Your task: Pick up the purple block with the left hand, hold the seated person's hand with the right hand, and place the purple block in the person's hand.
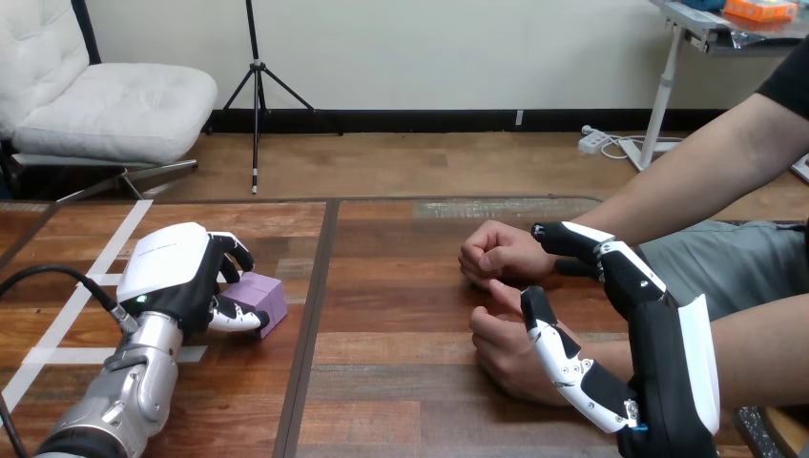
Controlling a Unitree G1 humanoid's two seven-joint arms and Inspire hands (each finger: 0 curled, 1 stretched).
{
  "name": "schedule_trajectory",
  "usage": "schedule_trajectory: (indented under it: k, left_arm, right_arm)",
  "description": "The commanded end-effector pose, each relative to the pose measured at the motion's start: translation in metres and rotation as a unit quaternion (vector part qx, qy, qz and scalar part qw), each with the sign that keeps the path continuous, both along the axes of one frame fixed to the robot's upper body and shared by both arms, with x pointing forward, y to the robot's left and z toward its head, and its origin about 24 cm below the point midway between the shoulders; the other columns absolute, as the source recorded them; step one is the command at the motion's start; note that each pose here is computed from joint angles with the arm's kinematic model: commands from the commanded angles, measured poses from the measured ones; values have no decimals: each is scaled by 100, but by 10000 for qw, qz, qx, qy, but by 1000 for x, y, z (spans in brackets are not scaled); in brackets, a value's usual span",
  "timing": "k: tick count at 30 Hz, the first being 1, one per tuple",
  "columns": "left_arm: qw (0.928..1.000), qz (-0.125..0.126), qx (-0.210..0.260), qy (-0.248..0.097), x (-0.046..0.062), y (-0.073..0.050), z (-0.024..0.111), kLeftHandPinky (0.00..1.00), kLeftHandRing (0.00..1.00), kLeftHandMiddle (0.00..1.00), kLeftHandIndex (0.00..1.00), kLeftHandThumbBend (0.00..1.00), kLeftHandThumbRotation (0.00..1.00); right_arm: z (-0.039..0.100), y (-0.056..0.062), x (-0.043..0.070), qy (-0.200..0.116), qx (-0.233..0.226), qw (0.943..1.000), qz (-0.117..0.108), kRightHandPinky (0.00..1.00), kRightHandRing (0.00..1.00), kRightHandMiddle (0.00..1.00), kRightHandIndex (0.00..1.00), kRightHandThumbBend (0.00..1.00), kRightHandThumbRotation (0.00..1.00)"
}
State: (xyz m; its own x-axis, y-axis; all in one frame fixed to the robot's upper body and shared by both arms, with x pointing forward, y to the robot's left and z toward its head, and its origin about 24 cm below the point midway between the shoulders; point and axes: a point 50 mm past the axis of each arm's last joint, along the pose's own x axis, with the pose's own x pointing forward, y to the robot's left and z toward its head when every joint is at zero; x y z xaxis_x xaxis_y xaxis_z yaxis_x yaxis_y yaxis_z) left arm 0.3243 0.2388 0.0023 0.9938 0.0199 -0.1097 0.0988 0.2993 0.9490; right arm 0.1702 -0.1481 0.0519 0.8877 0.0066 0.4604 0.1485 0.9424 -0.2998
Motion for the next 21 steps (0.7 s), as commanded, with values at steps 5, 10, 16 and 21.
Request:
schedule_trajectory:
  k: [5,10,16,21]
  left_arm:
    - [9997,-145,24,-219,11,-7,13,50,56,60,62,62,9]
    - [9995,-192,80,-233,11,-6,14,51,57,61,63,63,10]
    - [9993,-221,201,-218,12,-6,14,53,60,64,67,65,13]
    - [9991,-251,297,-186,12,-6,14,54,62,66,69,66,16]
  right_arm:
    - [13,-1,5,-321,29,9995,21,69,74,74,70,37,25]
    - [13,0,5,-339,-1,9994,24,69,74,74,70,36,25]
    - [13,0,5,-346,-15,9994,36,69,74,74,70,36,25]
    - [13,0,6,-323,3,9995,33,69,74,74,70,36,25]
